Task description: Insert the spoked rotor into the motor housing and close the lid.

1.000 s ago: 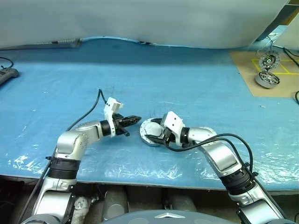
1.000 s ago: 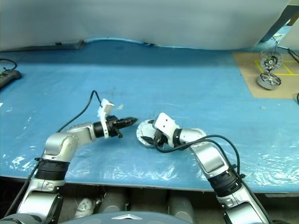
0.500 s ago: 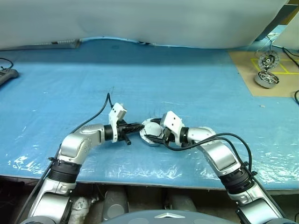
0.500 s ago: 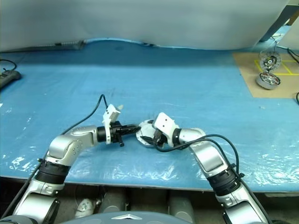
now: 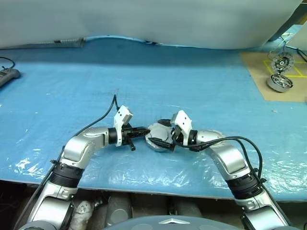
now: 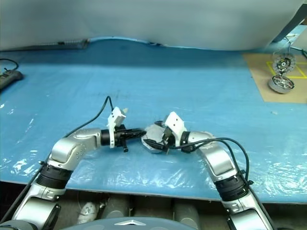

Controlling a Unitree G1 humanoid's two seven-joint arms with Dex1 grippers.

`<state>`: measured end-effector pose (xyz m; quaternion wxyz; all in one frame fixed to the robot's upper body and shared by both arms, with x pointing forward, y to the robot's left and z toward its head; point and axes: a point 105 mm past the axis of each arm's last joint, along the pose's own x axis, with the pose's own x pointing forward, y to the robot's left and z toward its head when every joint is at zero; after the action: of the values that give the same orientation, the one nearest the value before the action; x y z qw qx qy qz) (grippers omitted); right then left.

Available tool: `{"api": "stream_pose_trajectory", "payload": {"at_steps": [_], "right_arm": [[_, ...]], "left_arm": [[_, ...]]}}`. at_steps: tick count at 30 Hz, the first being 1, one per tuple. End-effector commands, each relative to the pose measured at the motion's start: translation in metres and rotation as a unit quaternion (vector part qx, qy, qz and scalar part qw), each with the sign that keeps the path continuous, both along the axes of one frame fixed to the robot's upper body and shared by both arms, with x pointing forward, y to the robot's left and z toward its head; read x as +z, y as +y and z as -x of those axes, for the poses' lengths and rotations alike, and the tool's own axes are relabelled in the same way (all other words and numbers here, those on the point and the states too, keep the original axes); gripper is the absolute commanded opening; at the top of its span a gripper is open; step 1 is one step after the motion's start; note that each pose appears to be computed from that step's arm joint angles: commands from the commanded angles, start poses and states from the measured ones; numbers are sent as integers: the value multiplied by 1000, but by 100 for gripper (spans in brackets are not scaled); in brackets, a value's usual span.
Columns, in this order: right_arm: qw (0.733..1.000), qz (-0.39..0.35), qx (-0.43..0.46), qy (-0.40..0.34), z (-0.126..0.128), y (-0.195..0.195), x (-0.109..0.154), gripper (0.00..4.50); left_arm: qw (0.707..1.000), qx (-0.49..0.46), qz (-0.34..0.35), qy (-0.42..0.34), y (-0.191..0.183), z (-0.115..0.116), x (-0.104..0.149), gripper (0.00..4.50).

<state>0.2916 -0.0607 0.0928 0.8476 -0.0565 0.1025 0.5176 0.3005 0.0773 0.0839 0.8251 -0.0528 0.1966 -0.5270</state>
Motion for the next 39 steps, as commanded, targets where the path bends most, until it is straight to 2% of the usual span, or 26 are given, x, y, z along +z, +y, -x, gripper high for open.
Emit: {"api": "stream_pose_trajectory", "payload": {"at_steps": [1,4,7,11,17,24,35,39], "right_arm": [[995,-100,-25,12,-2,-9,36,449],[985,-163,-45,45,-2,-21,53,449],[973,-196,-82,90,-6,-35,54,449],[956,-193,-140,173,-8,-54,31,449],[930,-196,-151,271,5,-54,6,449],[902,-222,-153,338,15,-54,-6,449],[825,-279,-129,474,33,-54,-28,449],[809,-294,-112,496,37,-48,-28,362]], "left_arm": [[1000,-14,-15,7,-6,5,-8,0],[1000,-18,-12,2,-8,5,-7,0],[1000,-22,-10,-3,-11,5,-5,0],[1000,-26,-8,-7,-13,6,-4,0],[999,-30,-6,-9,-16,5,-4,0],[999,-31,-4,-12,-17,4,-3,0],[999,-31,-4,-11,-18,5,-5,0],[1000,-29,-5,-9,-18,5,-6,0]]}}
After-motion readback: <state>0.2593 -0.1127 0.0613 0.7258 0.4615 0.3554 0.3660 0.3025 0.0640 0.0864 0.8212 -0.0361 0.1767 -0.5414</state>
